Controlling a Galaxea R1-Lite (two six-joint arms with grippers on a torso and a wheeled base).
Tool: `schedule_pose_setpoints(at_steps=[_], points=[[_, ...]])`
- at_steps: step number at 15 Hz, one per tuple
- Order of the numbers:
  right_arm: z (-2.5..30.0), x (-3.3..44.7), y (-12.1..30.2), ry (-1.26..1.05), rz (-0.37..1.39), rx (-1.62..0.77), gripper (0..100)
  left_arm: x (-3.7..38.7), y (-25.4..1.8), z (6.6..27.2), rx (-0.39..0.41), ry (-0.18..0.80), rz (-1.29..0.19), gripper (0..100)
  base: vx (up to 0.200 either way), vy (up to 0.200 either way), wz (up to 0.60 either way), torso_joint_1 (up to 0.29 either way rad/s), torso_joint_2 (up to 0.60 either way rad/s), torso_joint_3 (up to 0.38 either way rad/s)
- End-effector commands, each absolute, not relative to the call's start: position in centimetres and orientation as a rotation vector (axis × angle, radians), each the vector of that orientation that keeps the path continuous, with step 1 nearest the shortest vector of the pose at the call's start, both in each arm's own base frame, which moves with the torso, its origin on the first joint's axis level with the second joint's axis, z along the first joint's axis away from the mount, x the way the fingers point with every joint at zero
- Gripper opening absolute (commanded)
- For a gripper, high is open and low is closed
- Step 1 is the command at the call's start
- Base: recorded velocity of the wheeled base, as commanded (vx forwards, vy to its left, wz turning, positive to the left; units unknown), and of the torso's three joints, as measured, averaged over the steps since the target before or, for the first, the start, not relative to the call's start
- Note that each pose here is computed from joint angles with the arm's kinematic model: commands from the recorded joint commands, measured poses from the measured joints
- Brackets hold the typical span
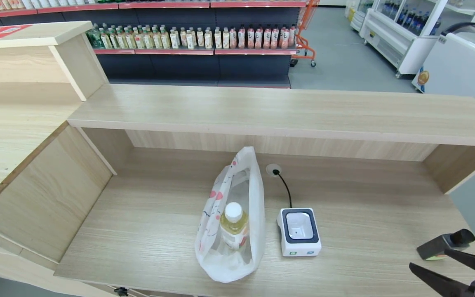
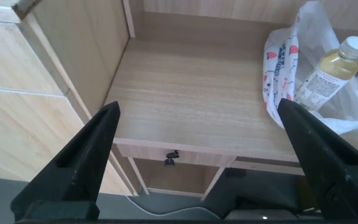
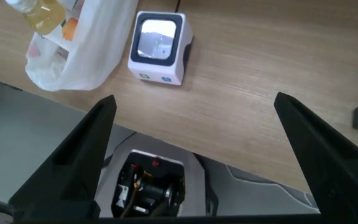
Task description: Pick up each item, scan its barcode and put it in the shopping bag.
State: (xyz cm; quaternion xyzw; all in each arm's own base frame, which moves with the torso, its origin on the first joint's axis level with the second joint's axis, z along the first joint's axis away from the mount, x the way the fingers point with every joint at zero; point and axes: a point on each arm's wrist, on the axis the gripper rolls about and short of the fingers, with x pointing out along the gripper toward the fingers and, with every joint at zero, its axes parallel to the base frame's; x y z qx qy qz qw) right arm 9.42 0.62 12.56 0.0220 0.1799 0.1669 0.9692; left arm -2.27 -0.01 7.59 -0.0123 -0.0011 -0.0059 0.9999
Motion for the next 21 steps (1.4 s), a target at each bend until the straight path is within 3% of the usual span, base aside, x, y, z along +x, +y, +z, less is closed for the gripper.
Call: schedule_pose_setpoints(at_steps=[1, 7, 9, 15, 21], points=[[12.6, 9.1, 0.6, 0.355, 0.338, 0.043, 100, -2.3, 0.0, 7.6, -0.021, -0.001, -0.011, 100, -0.2, 0.0, 0.0, 0.032, 0.02, -0.002], [12.5, 9.2, 0.6, 0.364, 0.333, 0.045, 100, -2.3, 0.0, 7.6, -0.014, -0.001, -0.011, 100, -0.2, 0.0, 0.0, -0.004, 0.0, 0.004], [12.4, 9.2, 0.4, 0.368, 0.315, 0.041, 100, -2.3, 0.0, 7.6, -0.005, -0.003, -0.012, 100, 0.0, 0.0, 0.0, 0.0, 0.0, 0.0], [11.3, 9.3, -2.4, 0.474, 0.065, -0.047, 100, -2.3, 0.0, 7.6, 0.011, -0.002, -0.012, 100, 0.0, -0.2, 0.0, 0.004, 0.0, 0.002], [11.0, 10.1, -3.0, 0.518, 0.063, -0.098, 100, -2.3, 0.0, 7.6, 0.009, -0.002, -0.012, 100, 0.0, -0.2, 0.0, 0.004, 0.0, 0.001]])
